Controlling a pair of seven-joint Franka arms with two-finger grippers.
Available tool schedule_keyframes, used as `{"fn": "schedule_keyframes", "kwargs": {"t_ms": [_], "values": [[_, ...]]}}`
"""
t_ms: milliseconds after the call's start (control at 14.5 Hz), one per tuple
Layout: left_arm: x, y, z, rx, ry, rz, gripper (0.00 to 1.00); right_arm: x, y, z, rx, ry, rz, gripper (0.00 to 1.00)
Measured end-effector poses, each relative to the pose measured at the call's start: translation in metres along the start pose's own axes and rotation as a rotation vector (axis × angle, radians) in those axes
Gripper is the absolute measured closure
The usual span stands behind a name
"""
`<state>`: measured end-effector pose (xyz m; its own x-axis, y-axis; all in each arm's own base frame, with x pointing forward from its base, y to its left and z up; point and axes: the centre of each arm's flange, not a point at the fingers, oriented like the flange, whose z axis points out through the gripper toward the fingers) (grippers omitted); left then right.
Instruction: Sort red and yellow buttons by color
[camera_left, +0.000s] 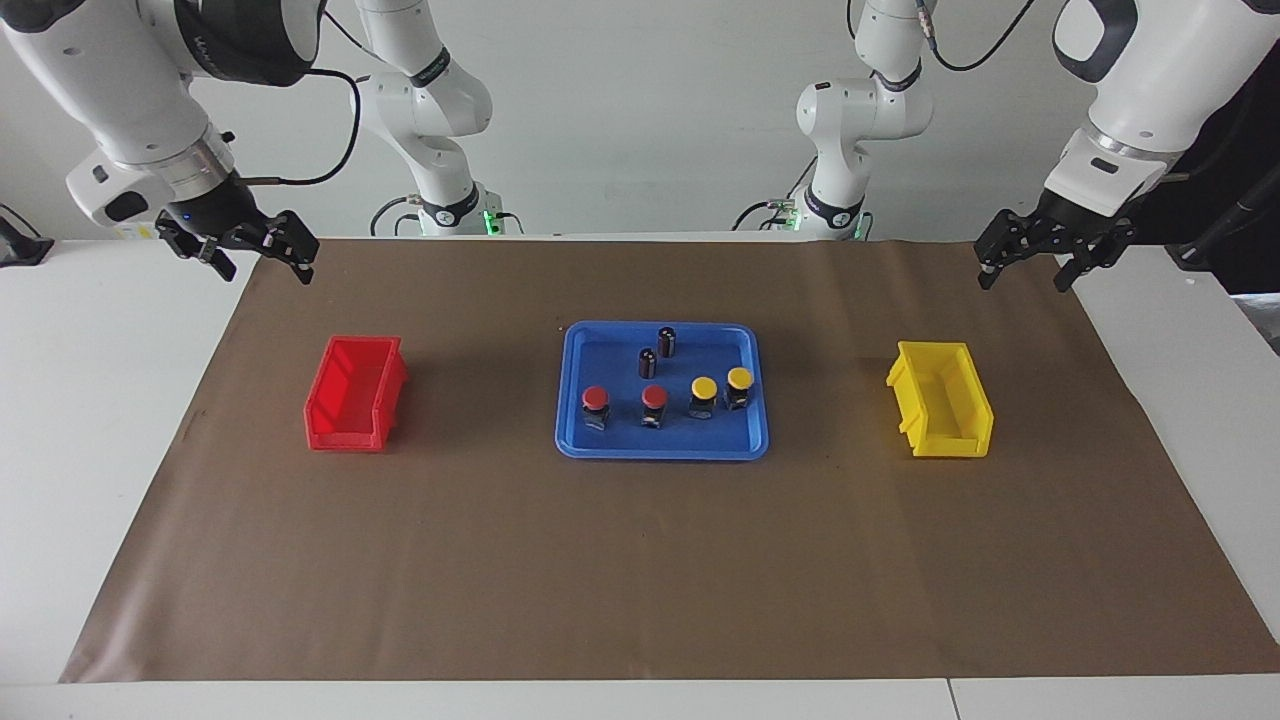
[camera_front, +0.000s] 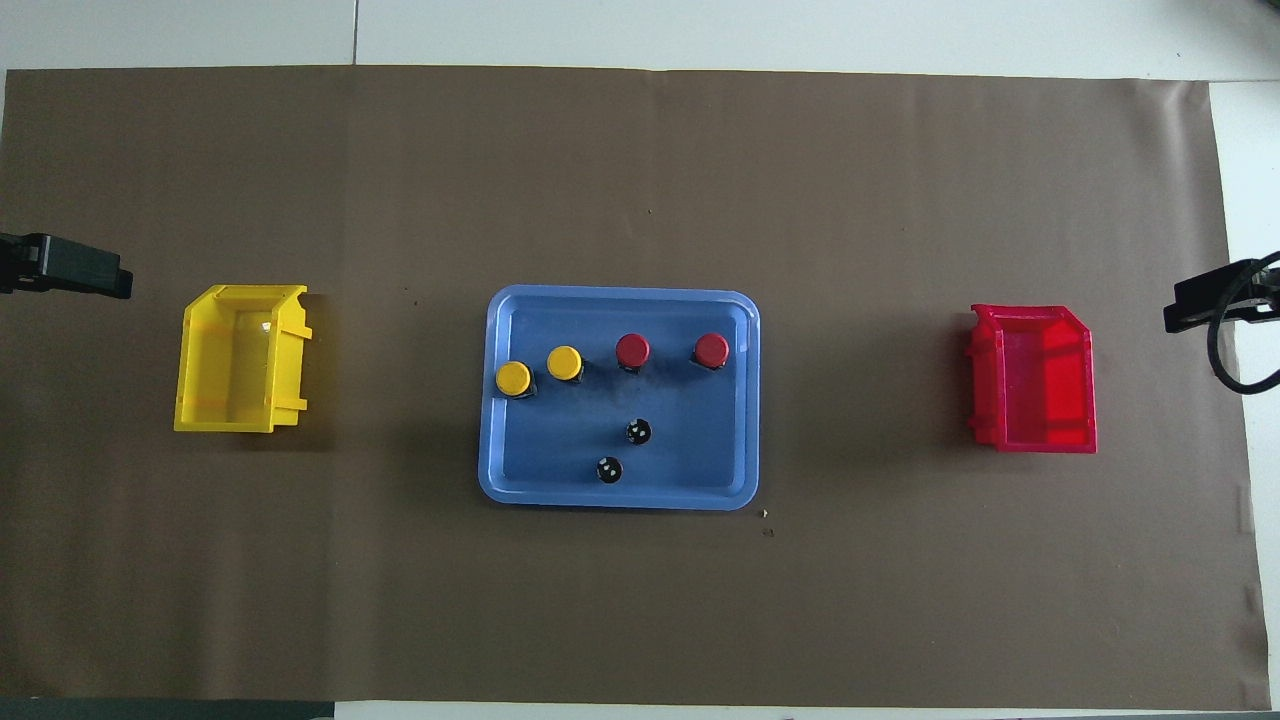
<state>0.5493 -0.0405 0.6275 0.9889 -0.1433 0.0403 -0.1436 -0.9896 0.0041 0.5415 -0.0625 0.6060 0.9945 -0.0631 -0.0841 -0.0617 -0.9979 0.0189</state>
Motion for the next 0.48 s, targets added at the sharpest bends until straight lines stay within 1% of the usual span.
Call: {"fn": "schedule_keyframes", "kwargs": {"t_ms": [344, 481], "values": [[0.0, 0.0, 0.0, 0.0, 0.0, 0.0, 0.0, 0.0002, 0.0002, -0.0002, 0.0, 0.002, 0.0, 0.0], [0.0, 0.0, 0.0, 0.0, 0.0, 0.0, 0.0, 0.0026, 0.0039, -0.0017, -0.001, 0.025, 0.007, 0.0]]}}
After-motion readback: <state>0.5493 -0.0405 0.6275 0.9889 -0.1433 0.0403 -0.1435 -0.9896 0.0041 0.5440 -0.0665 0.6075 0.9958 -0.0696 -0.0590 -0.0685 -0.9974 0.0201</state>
